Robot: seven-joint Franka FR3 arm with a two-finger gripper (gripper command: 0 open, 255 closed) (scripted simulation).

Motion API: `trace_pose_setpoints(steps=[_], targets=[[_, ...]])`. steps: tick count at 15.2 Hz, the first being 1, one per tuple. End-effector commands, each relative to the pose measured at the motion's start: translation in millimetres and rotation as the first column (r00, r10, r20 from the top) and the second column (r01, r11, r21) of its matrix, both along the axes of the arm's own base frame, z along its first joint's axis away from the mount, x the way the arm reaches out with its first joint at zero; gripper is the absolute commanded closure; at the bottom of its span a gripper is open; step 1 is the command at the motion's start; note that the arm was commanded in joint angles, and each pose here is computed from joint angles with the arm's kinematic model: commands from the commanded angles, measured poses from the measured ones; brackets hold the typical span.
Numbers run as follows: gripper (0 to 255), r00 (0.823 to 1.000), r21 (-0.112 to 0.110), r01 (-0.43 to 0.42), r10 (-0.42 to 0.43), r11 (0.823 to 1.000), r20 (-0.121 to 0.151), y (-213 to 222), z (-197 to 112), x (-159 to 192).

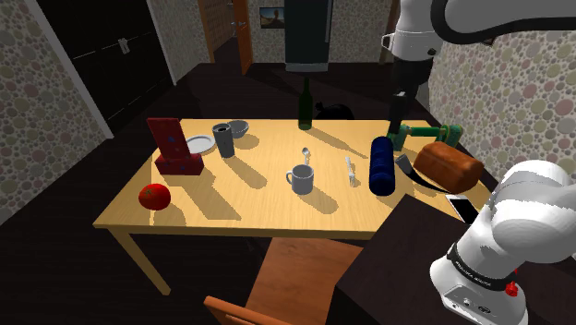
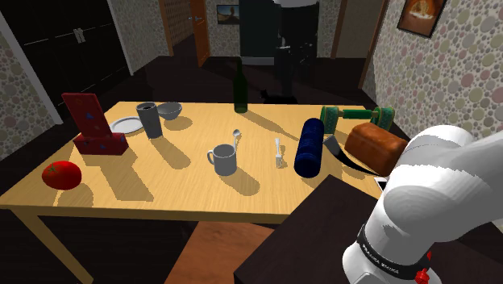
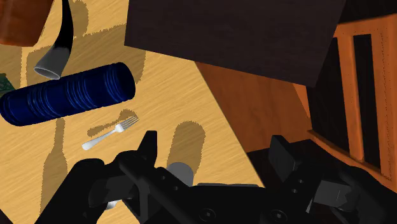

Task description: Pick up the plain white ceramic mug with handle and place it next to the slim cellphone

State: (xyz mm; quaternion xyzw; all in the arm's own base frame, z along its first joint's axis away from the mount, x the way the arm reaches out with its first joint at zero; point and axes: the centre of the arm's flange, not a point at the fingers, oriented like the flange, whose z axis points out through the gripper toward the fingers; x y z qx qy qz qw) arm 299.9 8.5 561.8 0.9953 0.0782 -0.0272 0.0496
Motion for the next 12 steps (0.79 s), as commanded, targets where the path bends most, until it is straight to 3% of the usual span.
trace_pose_setpoints(steps=[1, 12], targets=[[0, 1.0, 0.0, 0.0, 0.0, 1.0, 0.0, 0.0, 0.0, 0.0], [0, 1.0, 0.029, 0.004, -0.004, 1.0, 0.015, -30.6, -105.0, 94.1]])
